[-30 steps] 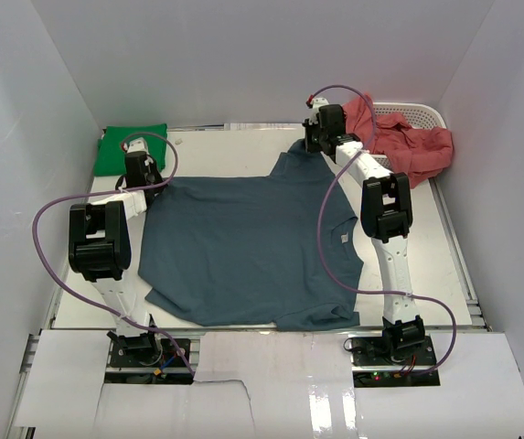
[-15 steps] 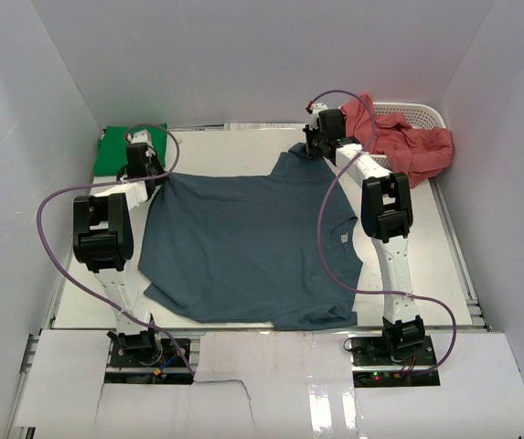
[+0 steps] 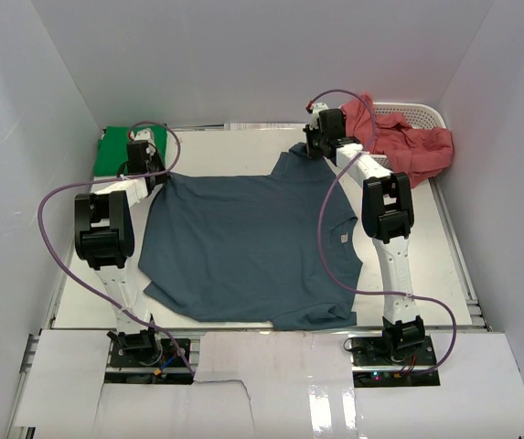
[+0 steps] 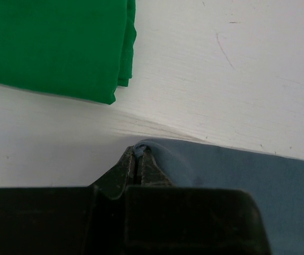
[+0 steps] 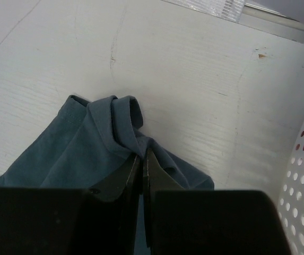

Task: Fold and stack the t-shirts
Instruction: Fold the flattened tshirt in 1/3 of the way

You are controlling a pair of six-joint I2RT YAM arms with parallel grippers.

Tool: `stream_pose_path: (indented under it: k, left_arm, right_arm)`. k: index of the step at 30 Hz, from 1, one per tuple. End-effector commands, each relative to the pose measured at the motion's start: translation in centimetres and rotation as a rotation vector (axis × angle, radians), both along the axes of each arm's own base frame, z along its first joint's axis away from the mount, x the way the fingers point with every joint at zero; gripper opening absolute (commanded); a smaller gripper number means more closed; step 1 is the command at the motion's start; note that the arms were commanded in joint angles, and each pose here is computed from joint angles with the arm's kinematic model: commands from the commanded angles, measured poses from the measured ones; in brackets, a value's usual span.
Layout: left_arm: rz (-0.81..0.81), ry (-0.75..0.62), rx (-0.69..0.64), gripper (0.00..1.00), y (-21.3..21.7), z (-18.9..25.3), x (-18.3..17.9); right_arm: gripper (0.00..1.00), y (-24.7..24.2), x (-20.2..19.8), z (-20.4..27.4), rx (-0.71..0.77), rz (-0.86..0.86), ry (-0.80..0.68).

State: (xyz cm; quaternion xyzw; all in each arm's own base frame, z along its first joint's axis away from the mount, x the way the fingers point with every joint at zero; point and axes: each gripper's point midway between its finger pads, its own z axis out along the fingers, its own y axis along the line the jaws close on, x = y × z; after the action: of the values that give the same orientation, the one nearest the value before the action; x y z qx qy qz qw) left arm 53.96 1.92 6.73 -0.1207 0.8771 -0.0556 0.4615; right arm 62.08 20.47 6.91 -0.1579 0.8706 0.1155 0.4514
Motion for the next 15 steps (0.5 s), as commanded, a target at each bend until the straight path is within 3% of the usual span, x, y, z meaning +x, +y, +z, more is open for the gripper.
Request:
stream_pose_path:
  k: [1, 15]
  left_arm:
    - [-0.008, -0.04, 0.018, 0.0, 0.2, 1.9, 0.3]
    - [0.008, -0.038, 0.021, 0.0, 0.4, 2.6, -0.6]
  right_arm:
    - [0.08, -0.8, 1.4, 6.1, 0.01, -0.015, -0.119]
    - [0.08, -1.4, 1.6, 8.6, 0.022, -0.015, -0.151]
